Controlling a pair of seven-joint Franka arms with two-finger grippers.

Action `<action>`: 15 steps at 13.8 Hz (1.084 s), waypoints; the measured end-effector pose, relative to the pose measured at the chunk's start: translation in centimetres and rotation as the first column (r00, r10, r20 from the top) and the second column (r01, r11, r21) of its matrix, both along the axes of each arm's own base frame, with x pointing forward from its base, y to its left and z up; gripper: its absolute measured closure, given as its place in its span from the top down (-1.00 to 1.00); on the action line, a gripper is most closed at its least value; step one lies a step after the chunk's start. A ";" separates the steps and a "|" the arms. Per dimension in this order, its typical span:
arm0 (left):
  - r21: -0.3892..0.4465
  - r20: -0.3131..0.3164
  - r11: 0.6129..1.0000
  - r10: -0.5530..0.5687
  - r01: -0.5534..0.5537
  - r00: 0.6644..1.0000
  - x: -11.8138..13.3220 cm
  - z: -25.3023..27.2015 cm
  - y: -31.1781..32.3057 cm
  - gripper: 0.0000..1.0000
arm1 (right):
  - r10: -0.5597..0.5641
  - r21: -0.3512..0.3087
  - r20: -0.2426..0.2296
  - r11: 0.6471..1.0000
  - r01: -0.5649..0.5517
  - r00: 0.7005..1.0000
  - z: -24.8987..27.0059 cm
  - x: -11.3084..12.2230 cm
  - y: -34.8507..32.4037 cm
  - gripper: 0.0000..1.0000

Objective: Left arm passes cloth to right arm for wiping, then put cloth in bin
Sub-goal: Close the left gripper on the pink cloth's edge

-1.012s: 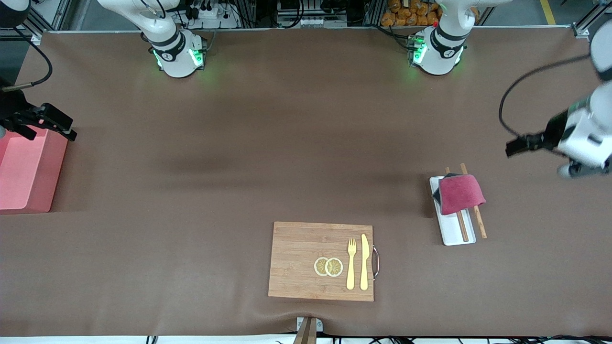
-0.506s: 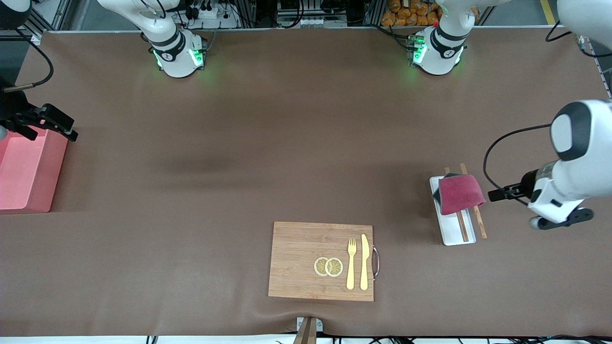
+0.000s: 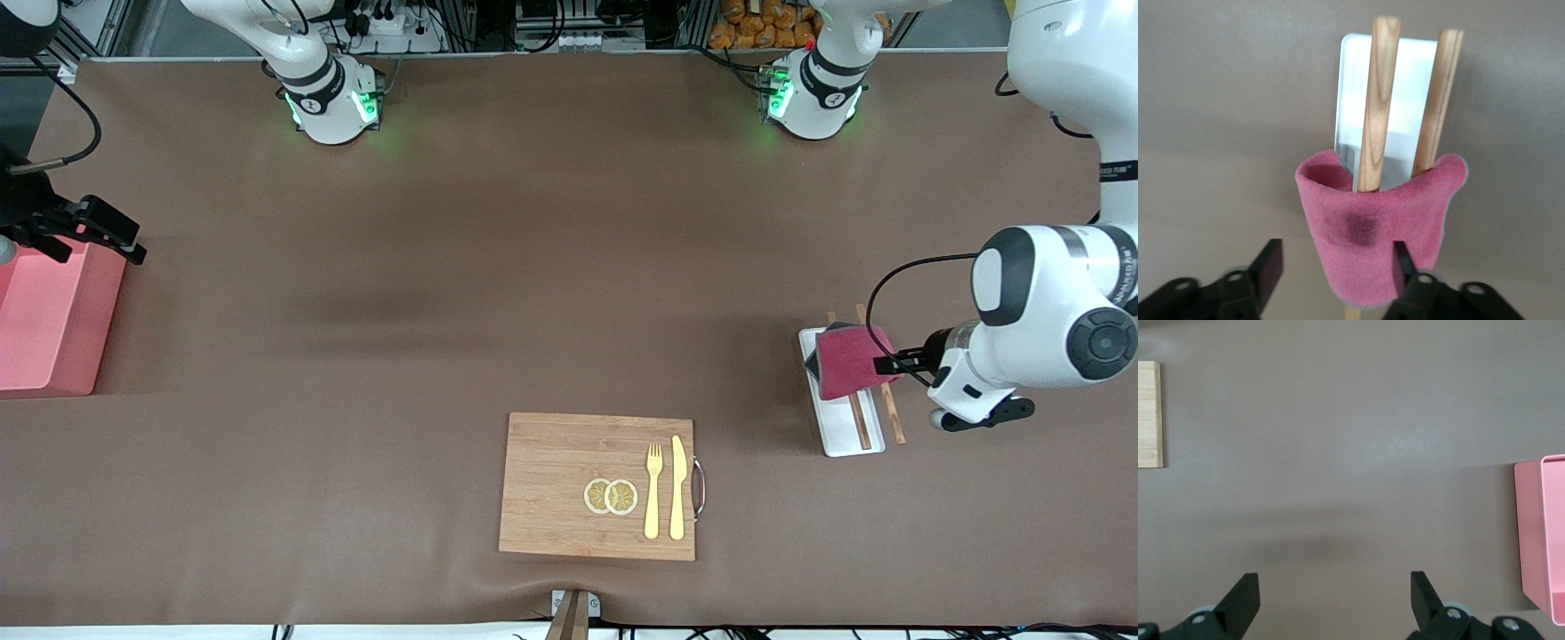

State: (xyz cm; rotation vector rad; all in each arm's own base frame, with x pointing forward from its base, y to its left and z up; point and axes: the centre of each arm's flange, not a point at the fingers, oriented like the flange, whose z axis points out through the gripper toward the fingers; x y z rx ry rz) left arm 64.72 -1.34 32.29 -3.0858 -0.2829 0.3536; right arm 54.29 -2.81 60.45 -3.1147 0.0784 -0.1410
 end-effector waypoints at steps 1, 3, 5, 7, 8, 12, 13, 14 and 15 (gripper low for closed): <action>0.000 -0.008 1.000 0.000 0.000 1.000 -0.3 -0.6 0.0 0.42 | 0.000 0.000 -0.001 1.000 0.000 1.000 0.0 0.0 0.0 1.00; -0.001 -0.012 1.000 -0.003 0.003 1.000 -0.5 -1.1 -0.2 0.08 | -0.001 0.000 -0.001 1.000 0.001 1.000 0.0 0.0 0.0 1.00; -0.005 -0.002 1.000 -0.009 0.009 1.000 -0.4 -0.9 -0.6 0.07 | -0.001 0.000 -0.001 1.000 0.001 1.000 -0.1 0.0 0.0 1.00; -0.009 0.003 1.000 -0.019 0.019 1.000 -0.4 -0.7 -1.3 0.06 | -0.001 0.000 -0.001 1.000 0.001 1.000 -0.1 0.0 0.0 1.00; -0.011 0.004 1.000 -0.023 0.023 1.000 -0.4 -0.7 -1.6 0.06 | -0.001 0.001 -0.001 1.000 0.001 1.000 -0.1 0.0 0.0 1.00; -0.013 0.005 1.000 -0.025 0.025 1.000 -0.5 -0.8 -1.7 -0.06 | -0.003 0.003 -0.002 1.000 0.003 1.000 -0.1 0.0 0.0 1.00; -0.013 0.005 1.000 -0.025 0.025 1.000 -0.5 -0.8 -1.7 -0.06 | -0.003 0.004 -0.002 1.000 0.003 1.000 -0.1 0.0 0.0 1.00; -0.013 0.004 1.000 -0.025 0.025 1.000 -0.5 -0.8 -1.7 -0.19 | -0.003 0.004 -0.002 1.000 0.003 1.000 -0.1 0.0 0.0 1.00; -0.013 0.004 1.000 -0.024 0.025 1.000 -0.5 -0.8 -1.7 -0.19 | -0.003 0.004 -0.002 1.000 0.003 1.000 -0.1 0.1 0.0 1.00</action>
